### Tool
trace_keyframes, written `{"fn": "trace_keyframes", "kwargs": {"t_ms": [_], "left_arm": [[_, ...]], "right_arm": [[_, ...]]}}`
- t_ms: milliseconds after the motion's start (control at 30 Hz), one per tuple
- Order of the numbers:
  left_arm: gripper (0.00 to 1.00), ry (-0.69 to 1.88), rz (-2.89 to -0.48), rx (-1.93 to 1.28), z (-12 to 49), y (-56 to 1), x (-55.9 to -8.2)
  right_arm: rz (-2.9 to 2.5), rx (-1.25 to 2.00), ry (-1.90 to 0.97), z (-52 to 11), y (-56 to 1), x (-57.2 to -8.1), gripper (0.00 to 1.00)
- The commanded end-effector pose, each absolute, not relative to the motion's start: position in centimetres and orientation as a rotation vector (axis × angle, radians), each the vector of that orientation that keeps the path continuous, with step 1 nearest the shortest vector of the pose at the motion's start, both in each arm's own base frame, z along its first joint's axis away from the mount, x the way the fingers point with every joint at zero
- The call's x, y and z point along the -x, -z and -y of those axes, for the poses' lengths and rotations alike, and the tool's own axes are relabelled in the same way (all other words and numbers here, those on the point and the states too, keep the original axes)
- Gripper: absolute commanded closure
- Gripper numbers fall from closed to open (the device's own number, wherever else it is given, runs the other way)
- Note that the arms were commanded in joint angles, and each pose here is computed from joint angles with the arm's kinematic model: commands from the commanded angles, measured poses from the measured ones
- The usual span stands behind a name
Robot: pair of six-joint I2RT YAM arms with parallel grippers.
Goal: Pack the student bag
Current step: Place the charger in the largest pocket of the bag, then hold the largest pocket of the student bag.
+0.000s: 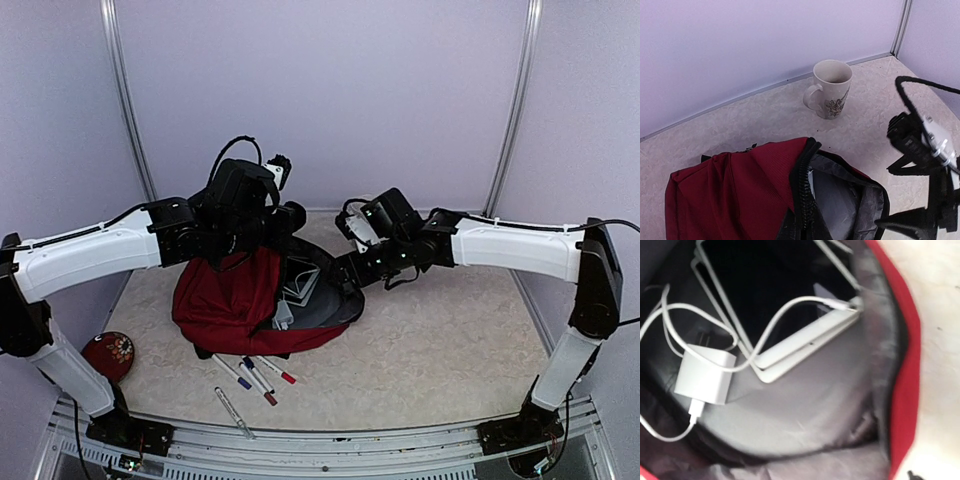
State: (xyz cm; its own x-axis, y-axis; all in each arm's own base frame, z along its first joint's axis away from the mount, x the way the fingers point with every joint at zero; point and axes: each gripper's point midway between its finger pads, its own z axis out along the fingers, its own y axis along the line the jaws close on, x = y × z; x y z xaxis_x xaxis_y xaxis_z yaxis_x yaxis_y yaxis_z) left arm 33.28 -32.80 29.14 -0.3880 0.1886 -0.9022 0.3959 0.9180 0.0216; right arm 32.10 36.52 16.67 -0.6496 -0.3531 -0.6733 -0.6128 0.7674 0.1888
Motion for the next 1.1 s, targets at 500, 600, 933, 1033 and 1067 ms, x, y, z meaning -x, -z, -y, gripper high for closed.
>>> {"fn": "trace_keyframes", "kwargs": {"t_ms": [500, 600, 933, 1033, 1067], "left_arm": [[0.01, 0.525, -1.922, -0.703, 38.6, -30.5, -27.9], [0.01, 0.531, -1.853, -0.608, 35.2, -33.6, -27.6], [0.01, 0.411, -2.198, 0.033, 20.5, -21.7, -29.9], [0.01, 0.348, -2.258, 0.200, 17.0, -18.8, -29.9], [0.01, 0.325, -2.272, 0.252, 15.8, -18.1, -29.8]], "right_arm": [[-2.480, 0.483, -0.727, -33.0, -11.4, -33.8, 0.22], [-2.429, 0.372, -0.593, -30.8, -13.1, -33.5, 0.30], [-2.039, 0.725, -0.660, -39.0, -20.2, -25.6, 0.44], [-1.962, 1.045, -0.580, -45.5, -18.7, -22.4, 0.45], [-1.956, 1.109, -0.532, -47.2, -17.9, -21.9, 0.46]]}}
